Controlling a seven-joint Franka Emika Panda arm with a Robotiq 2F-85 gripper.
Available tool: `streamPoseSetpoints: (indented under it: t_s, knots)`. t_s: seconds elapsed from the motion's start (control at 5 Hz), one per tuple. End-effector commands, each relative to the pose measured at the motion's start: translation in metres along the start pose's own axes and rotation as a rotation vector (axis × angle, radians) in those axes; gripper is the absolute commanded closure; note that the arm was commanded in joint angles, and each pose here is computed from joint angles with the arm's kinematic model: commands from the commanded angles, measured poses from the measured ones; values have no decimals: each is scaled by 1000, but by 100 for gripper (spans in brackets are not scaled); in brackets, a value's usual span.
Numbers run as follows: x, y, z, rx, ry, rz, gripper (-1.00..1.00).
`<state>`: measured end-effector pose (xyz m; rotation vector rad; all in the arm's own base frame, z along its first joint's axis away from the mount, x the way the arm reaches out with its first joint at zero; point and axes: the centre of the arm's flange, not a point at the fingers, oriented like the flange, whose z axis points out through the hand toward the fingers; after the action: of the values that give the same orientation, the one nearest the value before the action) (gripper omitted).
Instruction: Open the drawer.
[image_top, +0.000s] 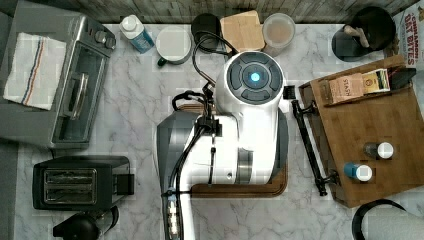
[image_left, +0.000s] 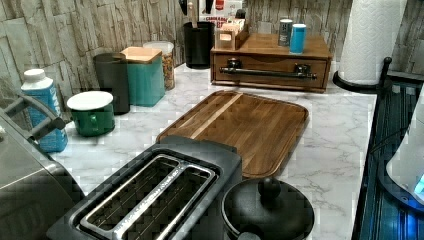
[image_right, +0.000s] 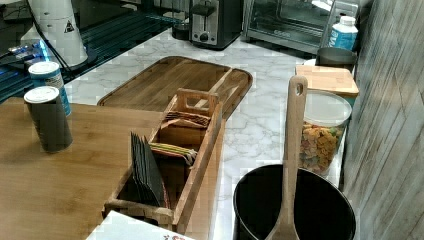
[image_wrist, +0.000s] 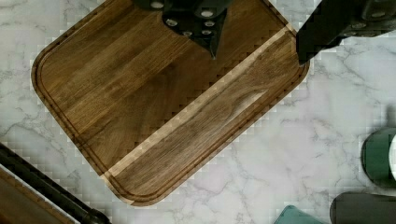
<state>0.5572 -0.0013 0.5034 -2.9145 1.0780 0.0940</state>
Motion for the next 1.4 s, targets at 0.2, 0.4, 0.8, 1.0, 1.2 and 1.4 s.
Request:
streamPoseSetpoints:
  t_s: [0.2, 0.4, 0.8, 1.0, 1.2, 1.4]
  knots:
    - [-1, 0, 2, 2, -6, 1, -100]
    - [-23, 10, 12, 8, 26, -105, -100]
    - [-35, 67, 37, 72, 38, -455, -100]
    - [-26, 100, 61, 93, 42, -632, -100]
    - [-22, 126, 83, 97, 89, -794, -100]
    - [-17, 143, 98, 55, 103, -906, -100]
